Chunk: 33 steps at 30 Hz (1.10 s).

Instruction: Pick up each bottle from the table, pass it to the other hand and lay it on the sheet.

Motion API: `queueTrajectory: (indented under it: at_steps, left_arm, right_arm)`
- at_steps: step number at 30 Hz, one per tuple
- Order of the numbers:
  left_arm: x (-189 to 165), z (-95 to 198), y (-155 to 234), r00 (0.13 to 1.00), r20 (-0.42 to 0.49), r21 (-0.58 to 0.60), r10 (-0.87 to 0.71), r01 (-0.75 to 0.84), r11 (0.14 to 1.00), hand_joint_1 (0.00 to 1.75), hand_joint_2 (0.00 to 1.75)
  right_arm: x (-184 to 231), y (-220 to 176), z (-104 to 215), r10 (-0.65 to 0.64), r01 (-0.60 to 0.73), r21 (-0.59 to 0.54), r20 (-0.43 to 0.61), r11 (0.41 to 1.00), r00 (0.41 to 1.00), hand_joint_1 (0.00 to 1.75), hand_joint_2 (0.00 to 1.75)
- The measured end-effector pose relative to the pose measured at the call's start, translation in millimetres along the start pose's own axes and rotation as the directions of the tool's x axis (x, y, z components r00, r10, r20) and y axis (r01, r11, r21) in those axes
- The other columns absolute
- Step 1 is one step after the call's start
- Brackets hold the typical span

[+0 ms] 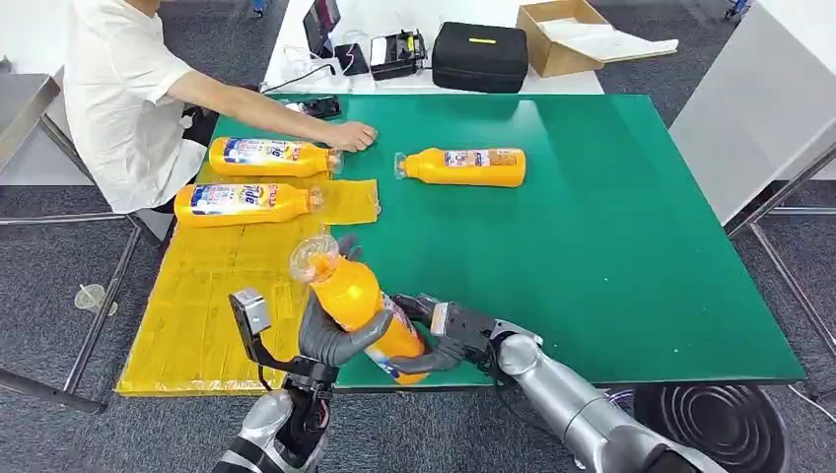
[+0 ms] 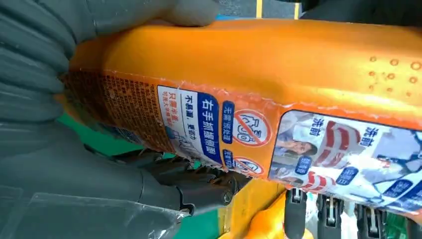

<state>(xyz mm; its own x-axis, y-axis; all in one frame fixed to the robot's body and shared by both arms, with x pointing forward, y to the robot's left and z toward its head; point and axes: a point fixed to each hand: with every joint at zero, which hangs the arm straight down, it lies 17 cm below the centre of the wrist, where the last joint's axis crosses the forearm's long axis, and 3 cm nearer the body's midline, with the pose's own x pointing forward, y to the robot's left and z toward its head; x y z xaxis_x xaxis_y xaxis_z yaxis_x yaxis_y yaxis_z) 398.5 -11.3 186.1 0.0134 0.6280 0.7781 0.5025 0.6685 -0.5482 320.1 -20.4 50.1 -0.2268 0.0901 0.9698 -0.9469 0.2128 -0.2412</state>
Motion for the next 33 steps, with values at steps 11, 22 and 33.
queueTrajectory:
  at_steps: [11, 22, 33]
  left_arm:
    - [-6.8, -0.6, 3.3, 1.000, -0.024, 0.005, -0.017, 0.017, 1.000, 1.75, 1.75]
    - [-20.8, 2.2, 5.8, 0.988, -0.130, -0.042, 0.085, -0.092, 0.995, 1.75, 1.75]
    - [-6.2, 1.1, 38.8, 0.964, -0.043, 0.110, -0.261, 0.264, 0.958, 1.75, 1.75]
  right_arm:
    - [-5.5, -1.7, 1.4, 0.006, -0.006, 0.009, -0.020, 1.000, 1.000, 0.84, 1.75]
    - [-1.4, -8.3, -3.7, -0.097, 0.103, -0.129, 0.050, 0.986, 0.994, 0.00, 1.75]
    - [-13.7, -60.0, 3.6, 0.104, -0.117, -0.525, -0.053, 0.843, 0.993, 0.00, 1.75]
